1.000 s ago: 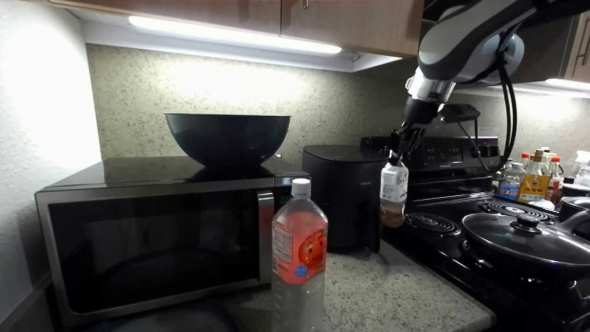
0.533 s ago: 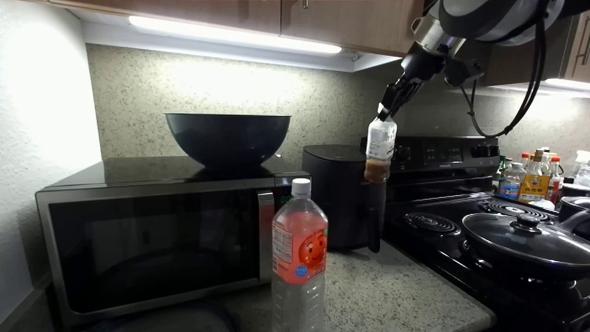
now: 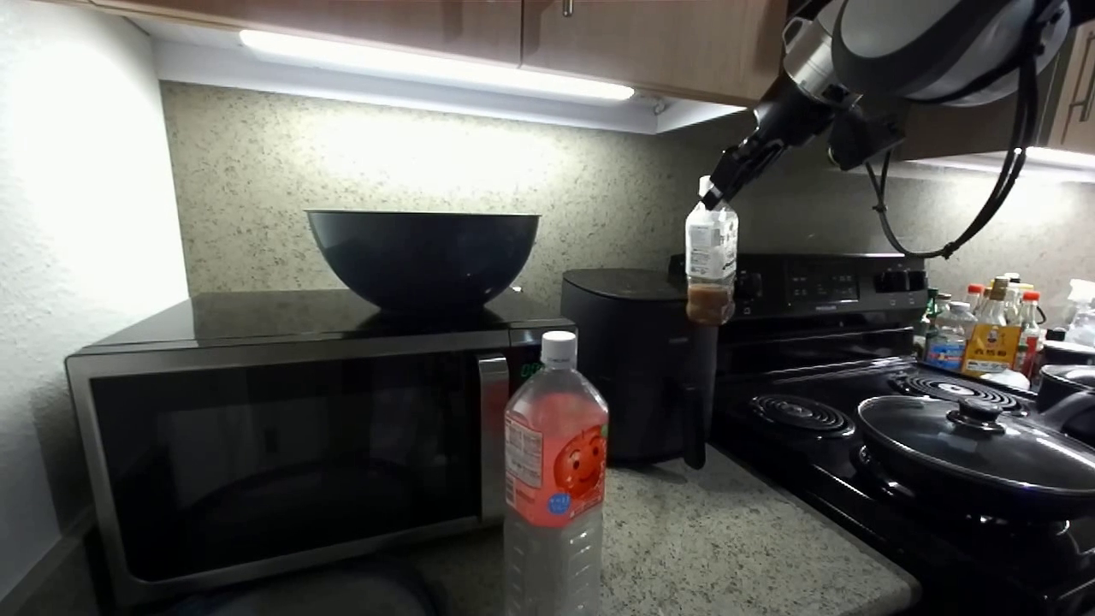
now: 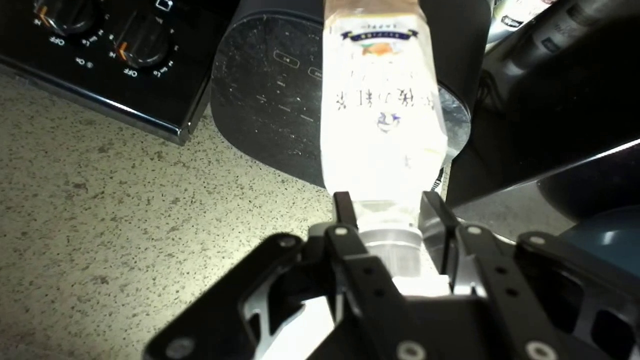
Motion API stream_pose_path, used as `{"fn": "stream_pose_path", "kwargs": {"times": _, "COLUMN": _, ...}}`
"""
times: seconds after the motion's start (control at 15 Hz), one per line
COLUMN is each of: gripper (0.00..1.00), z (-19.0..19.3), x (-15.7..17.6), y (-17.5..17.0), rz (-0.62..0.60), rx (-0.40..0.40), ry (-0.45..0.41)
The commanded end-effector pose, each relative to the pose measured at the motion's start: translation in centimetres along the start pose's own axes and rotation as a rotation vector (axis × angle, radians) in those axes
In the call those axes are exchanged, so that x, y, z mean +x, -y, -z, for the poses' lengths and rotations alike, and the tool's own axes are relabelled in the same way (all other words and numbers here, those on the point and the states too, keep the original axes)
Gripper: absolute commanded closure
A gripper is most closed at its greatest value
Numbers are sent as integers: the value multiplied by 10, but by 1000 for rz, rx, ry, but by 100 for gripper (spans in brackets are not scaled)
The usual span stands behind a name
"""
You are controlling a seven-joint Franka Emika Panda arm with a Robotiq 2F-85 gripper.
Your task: Put the right bottle on the top of the microwave
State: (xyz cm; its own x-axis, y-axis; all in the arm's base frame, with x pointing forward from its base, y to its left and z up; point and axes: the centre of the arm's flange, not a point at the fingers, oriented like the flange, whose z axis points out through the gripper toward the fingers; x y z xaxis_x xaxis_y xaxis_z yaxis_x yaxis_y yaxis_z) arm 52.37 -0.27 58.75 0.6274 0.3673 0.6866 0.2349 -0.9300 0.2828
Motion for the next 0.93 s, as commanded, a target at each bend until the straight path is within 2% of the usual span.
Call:
{"fn": "stream_pose_path", "kwargs": {"times": 0.0, "gripper": 88, "z": 15, "x": 17, "y": 14, "rz": 81, "rx": -46, "ry": -90}}
{"fn": "stream_pose_path", "kwargs": {"times": 0.2, "gripper": 88, "z": 23, "x": 28, "y": 20, "rz": 120, "rx": -52, "ry": -176}}
{"fn": "stream_pose_path", "kwargs": {"times": 0.6, "gripper": 88, "z": 22, "x": 41, "y": 19, "rz": 119, "rx": -46, "ry": -308}}
{"fn": "stream_pose_path", "kwargs": {"times": 0.73, "gripper": 88, "z": 14, "x": 49, "y": 19, "rz": 137, "rx": -49, "ry": -399}}
{"fn": "stream_pose_path", "kwargs": {"times": 0.87, "gripper": 88, "z": 5, "x": 53, "y": 16, "rz": 128, "rx": -40, "ry": -412}}
